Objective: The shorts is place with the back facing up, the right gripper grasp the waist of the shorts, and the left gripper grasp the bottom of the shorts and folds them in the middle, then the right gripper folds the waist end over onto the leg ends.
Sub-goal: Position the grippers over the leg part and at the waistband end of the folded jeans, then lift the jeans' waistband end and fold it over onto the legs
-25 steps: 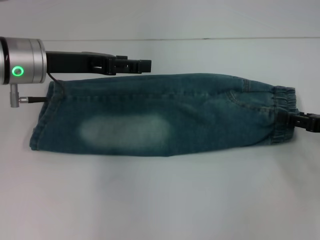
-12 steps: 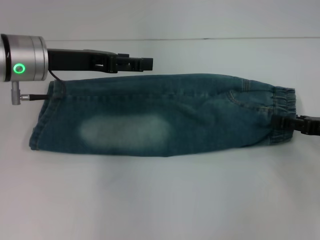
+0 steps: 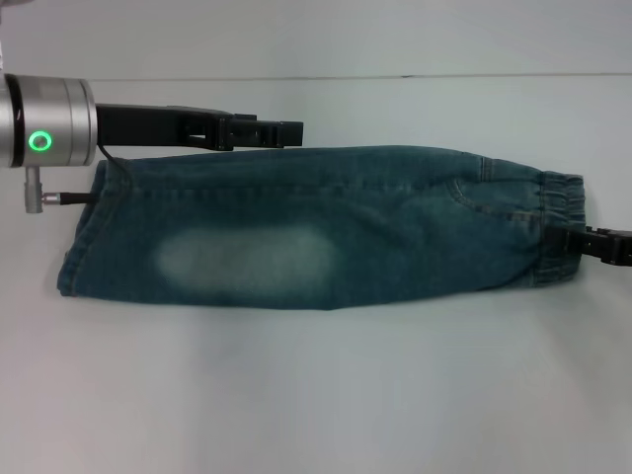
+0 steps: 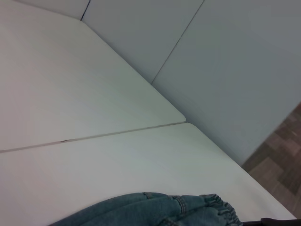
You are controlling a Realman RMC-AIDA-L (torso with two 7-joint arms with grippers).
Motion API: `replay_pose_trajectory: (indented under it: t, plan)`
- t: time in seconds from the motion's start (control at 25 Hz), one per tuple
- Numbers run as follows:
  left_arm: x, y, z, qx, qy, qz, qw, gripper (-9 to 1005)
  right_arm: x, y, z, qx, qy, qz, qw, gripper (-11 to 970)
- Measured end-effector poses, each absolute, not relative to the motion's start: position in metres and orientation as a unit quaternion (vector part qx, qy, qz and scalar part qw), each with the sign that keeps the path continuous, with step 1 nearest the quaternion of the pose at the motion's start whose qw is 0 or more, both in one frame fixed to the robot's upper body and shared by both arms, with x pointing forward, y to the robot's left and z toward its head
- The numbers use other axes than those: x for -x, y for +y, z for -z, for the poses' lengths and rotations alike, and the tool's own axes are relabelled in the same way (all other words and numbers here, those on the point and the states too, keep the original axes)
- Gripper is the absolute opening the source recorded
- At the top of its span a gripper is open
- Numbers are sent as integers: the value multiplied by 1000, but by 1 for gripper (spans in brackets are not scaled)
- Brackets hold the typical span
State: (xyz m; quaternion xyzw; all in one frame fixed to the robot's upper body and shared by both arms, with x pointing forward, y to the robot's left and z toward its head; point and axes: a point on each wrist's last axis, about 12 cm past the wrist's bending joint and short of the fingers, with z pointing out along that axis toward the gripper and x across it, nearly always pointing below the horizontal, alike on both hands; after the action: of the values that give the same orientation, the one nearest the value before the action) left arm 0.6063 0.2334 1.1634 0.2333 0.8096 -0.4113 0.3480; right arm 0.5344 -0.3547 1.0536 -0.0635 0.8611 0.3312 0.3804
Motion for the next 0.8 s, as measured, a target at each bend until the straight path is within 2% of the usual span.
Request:
replay_pose_trajectory:
  t: [0.8]
  plan:
    - [-605, 228, -1165, -243, 806, 420, 340, 924, -543, -359, -1061, 48, 867, -328, 372, 443]
